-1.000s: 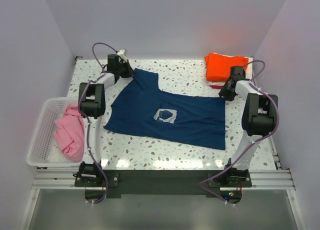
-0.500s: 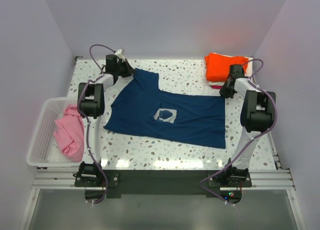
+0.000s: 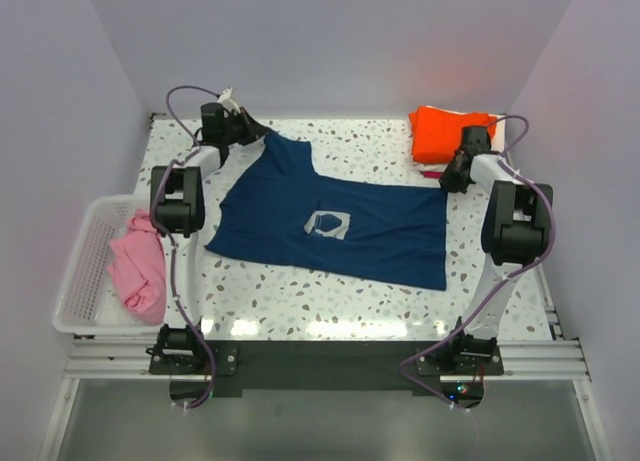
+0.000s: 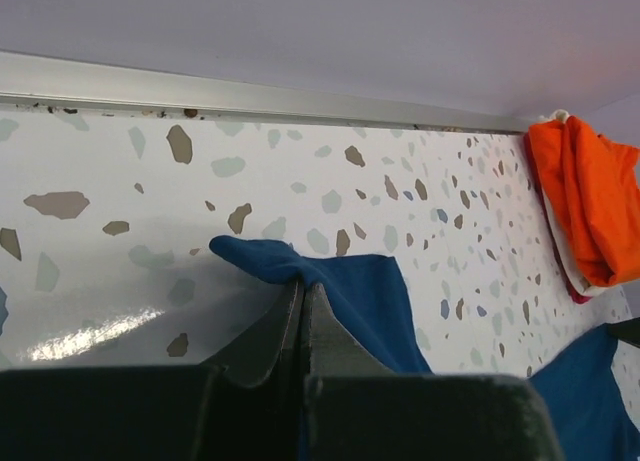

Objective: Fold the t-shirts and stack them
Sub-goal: Fold the tshirt

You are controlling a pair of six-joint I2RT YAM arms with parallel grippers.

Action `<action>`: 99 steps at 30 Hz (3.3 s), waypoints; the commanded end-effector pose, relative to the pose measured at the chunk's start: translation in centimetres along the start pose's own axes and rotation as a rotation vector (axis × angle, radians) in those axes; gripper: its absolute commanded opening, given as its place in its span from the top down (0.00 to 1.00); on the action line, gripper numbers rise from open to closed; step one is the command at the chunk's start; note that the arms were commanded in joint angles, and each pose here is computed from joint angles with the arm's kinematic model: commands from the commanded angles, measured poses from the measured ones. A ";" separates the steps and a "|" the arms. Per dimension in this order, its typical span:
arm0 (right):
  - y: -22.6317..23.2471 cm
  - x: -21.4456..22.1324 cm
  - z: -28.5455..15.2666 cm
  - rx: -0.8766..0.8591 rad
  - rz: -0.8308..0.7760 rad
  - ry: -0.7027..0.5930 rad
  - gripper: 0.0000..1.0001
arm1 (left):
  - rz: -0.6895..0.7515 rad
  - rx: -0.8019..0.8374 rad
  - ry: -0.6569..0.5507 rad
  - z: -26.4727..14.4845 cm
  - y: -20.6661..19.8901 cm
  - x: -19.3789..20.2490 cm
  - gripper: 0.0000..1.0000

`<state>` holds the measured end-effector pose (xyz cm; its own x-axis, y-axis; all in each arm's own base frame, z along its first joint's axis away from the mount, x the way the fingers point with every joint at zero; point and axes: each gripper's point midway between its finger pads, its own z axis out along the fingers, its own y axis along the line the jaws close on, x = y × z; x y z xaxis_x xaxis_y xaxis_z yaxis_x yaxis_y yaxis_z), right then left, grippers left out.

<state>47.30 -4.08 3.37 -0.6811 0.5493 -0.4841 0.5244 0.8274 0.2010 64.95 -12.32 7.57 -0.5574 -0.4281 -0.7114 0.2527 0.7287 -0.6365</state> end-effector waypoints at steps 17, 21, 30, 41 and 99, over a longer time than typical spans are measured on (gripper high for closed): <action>0.4 -1.5 -7.0 -0.108 0.043 -0.121 1.00 | 0.034 0.119 -0.240 -8.7 -5.5 -9.6 1.00; -0.7 0.4 -7.8 -0.095 0.045 -0.100 1.00 | 0.020 0.087 -0.248 -11.0 -5.6 -8.8 1.00; -2.3 4.0 -9.9 -0.097 0.055 -0.072 1.00 | -0.011 -0.068 -0.279 -16.0 -5.1 -6.0 1.00; -3.5 7.5 -10.5 -0.116 0.054 -0.039 1.00 | -0.097 -0.230 -0.290 -20.4 -3.9 -2.5 1.00; 6.2 9.7 -13.6 -0.293 -0.208 -0.089 0.65 | -0.184 -0.500 -0.137 -21.8 -6.6 7.1 0.59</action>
<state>35.62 6.86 11.74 -0.6826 0.4316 -0.5897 0.2457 0.8955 0.3710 40.54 -5.86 11.54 -0.4194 -0.6872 -0.5932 -0.3313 0.7242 -0.6048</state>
